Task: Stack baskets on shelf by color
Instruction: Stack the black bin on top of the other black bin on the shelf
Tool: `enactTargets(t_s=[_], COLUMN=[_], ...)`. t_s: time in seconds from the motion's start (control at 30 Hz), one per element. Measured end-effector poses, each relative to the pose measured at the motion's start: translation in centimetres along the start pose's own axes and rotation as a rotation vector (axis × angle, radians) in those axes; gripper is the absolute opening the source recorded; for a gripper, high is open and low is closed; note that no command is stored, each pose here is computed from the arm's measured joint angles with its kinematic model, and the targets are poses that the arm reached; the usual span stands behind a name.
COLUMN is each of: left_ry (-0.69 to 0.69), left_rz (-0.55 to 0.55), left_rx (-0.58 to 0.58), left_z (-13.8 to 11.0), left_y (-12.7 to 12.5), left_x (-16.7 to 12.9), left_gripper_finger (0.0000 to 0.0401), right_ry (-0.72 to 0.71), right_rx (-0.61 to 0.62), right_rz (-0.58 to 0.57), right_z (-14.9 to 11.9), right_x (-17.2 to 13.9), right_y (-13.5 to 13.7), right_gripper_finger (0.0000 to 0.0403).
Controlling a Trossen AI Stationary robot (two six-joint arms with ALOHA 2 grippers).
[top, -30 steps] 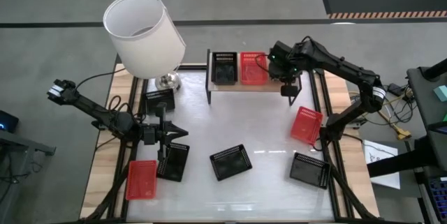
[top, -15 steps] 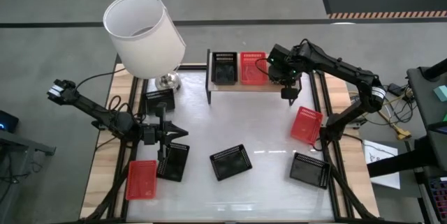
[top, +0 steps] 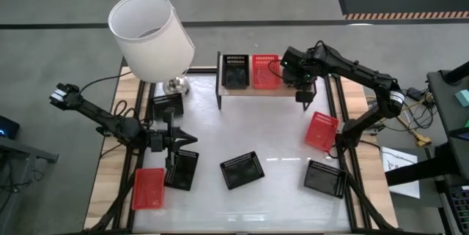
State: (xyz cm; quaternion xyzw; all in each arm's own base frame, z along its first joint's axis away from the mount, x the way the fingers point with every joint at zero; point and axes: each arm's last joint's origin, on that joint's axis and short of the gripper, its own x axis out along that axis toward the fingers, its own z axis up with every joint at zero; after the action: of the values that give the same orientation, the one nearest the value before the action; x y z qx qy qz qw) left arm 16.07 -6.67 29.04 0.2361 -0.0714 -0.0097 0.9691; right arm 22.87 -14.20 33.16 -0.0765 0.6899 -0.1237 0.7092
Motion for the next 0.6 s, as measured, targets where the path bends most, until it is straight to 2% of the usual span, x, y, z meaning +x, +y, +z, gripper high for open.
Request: enactTargets(t_s=[0.37,0.6], left_ry=[0.0,0.0], left_rz=[0.0,0.0], left_rx=[0.0,0.0], left_z=[0.0,0.0], left_y=[0.0,0.0], left_x=[0.0,0.0], left_gripper_finger=[0.0,0.0], right_ry=[0.017,0.017], right_rx=[0.049,0.152], right_rz=[0.009,0.067], right_z=[-0.3,-0.8], right_x=[-0.2,-1.8], right_y=[0.1,0.6], right_gripper_finger=[0.0119,0.0111])
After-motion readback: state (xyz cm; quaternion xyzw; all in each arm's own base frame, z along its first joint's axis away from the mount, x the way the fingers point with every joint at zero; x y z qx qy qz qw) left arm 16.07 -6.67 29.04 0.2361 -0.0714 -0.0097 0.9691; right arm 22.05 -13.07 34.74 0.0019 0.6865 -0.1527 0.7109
